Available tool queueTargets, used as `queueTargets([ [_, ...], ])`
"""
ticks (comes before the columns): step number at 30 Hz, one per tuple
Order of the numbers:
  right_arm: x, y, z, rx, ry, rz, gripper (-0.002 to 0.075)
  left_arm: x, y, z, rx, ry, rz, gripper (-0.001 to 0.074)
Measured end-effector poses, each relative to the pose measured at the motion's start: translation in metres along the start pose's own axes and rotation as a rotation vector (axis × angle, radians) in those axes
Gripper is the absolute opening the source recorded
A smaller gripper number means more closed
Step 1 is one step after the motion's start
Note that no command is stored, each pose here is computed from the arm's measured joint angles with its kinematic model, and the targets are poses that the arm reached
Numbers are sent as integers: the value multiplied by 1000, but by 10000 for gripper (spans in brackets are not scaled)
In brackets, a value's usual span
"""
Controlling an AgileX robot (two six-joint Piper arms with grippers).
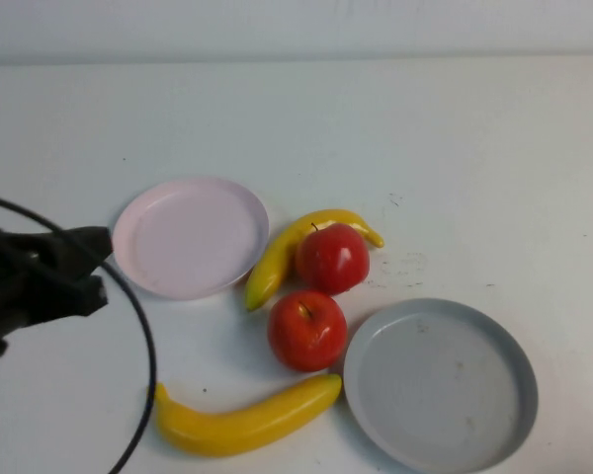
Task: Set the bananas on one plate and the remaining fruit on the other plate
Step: Put one type of fruit in the left plate
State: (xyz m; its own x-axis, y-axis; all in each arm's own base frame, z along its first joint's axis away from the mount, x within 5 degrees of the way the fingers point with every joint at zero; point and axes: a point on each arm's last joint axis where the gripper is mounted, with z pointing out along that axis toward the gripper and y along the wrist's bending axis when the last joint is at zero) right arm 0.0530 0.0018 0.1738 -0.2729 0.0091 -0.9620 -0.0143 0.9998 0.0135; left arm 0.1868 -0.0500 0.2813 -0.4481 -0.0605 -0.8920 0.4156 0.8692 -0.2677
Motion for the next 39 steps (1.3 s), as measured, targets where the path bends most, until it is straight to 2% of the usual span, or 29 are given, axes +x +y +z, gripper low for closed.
queueTargets([
  [3,0,0,0,0,0,0,-15,-1,-8,32,39,51,76,0],
  [7,0,0,0,0,0,0,-15,6,-36,66,143,127,190,0],
  [12,0,0,0,0,0,0,-16,22,-59,86,267,186,250,3],
  [14,0,0,0,0,0,0,-16,27,-64,89,333,190,293,41],
  [16,0,0,0,0,0,0,-16,29,-68,91,387,181,367,140],
  [20,0,0,0,0,0,0,-15,34,-70,97,451,165,520,512],
  [21,0,0,0,0,0,0,-15,36,-69,99,455,171,533,576],
  [24,0,0,0,0,0,0,-16,47,-65,110,463,212,569,658],
  [30,0,0,0,0,0,0,-16,58,-62,130,488,252,620,668],
  [39,0,0,0,0,0,0,-16,42,-64,153,488,214,639,668],
])
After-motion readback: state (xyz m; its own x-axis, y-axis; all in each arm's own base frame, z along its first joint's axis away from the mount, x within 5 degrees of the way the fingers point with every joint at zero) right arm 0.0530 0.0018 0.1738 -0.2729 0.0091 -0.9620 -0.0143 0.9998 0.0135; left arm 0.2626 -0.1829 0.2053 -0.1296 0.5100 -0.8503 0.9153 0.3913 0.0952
